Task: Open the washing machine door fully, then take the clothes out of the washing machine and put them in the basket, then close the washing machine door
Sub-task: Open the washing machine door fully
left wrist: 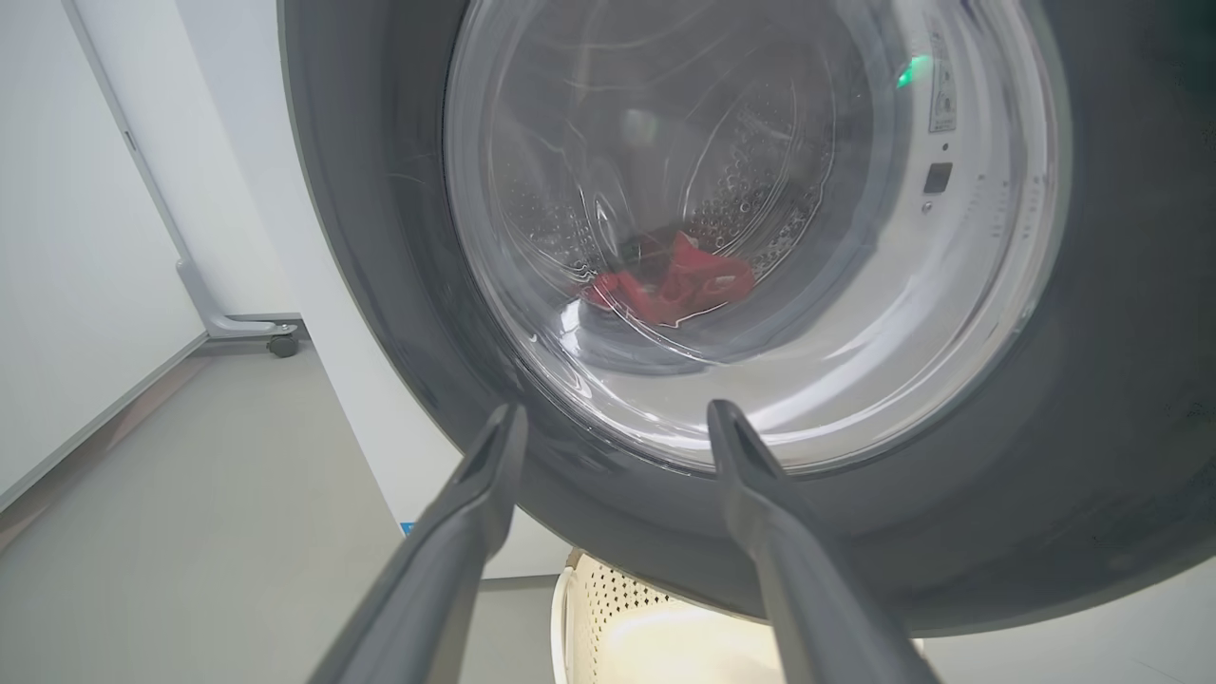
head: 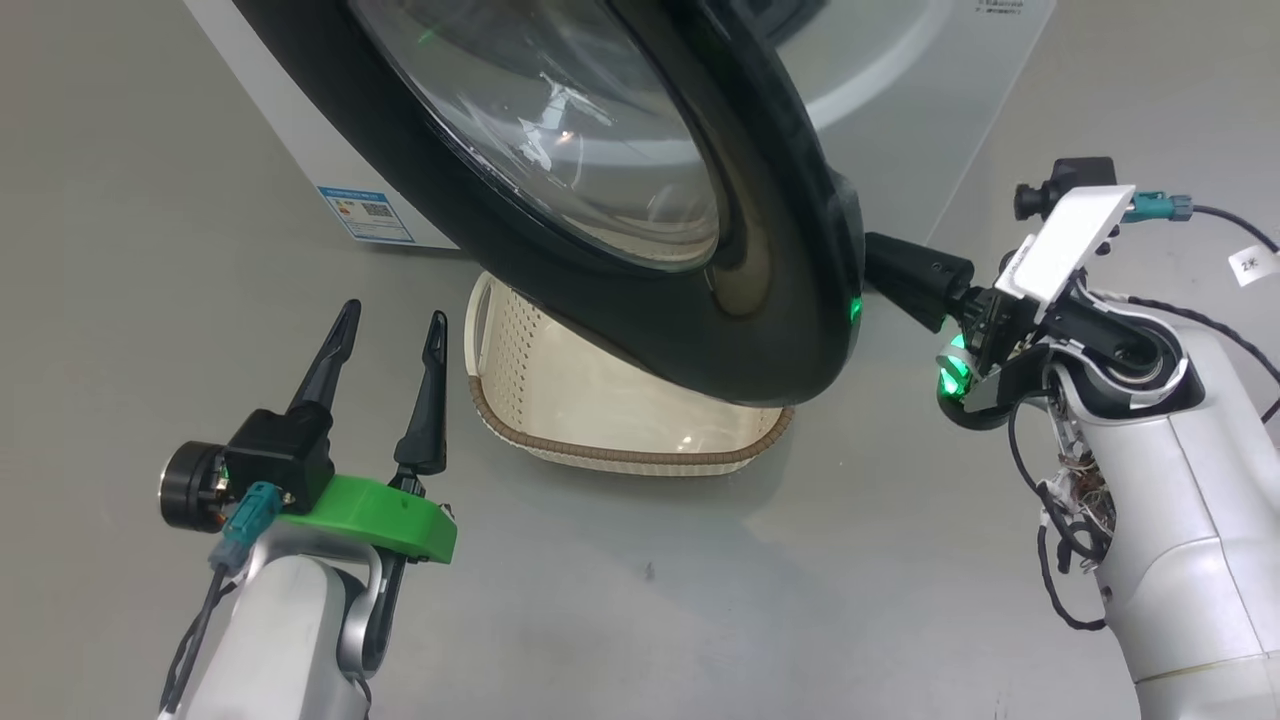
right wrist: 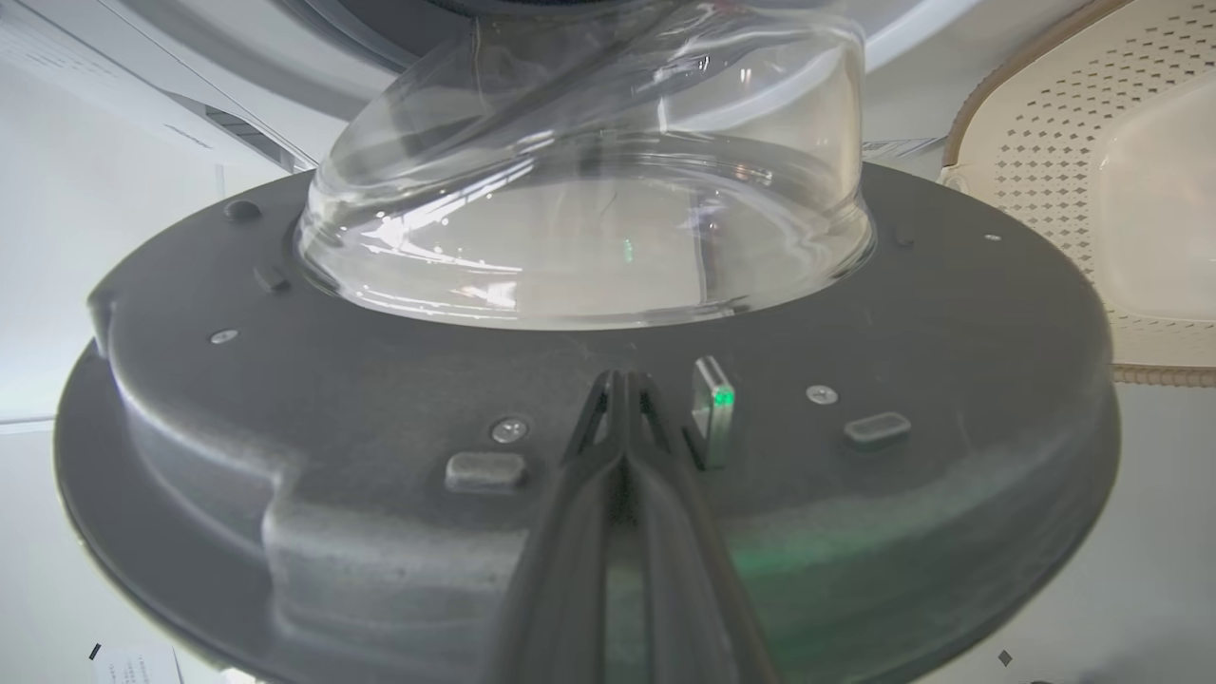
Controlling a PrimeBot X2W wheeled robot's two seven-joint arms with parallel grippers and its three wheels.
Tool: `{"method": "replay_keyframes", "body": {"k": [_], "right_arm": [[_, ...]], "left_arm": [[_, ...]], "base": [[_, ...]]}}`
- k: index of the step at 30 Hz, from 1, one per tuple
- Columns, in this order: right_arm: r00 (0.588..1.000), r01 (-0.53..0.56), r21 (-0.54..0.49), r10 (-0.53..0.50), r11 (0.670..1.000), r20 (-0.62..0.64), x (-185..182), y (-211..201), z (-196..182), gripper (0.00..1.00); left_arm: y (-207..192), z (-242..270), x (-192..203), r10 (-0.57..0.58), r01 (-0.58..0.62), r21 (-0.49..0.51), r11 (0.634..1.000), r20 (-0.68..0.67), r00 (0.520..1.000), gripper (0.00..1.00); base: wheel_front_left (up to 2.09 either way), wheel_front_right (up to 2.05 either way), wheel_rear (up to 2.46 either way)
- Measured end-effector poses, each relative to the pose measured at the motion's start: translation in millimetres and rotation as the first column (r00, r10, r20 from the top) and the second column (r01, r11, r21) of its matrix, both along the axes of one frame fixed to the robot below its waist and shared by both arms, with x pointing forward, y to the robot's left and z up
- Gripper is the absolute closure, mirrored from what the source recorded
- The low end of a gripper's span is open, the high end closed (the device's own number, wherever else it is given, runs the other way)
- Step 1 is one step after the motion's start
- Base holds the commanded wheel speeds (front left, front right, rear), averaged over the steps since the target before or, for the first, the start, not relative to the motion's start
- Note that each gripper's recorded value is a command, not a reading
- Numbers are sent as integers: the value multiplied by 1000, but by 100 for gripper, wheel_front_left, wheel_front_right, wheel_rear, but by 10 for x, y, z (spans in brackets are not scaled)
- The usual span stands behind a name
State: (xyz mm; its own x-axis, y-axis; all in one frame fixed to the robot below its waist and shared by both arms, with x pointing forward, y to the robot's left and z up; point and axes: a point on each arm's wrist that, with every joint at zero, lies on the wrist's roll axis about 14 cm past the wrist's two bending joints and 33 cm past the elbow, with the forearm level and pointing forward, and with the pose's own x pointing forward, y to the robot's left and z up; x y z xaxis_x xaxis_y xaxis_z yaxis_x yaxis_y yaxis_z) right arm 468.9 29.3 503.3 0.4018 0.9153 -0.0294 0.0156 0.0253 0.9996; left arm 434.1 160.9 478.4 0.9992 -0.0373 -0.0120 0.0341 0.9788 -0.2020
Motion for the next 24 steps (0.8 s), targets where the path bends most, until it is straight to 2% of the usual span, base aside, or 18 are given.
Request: {"method": "replay_keyframes", "body": {"k": [24], "right_arm": [[978, -207, 61, 208, 976, -13, -789, 426, 80, 100]], "left_arm": [[89, 107, -271, 29, -29, 2, 1000, 14, 999, 0]], "base": [[0, 0, 0]]}}
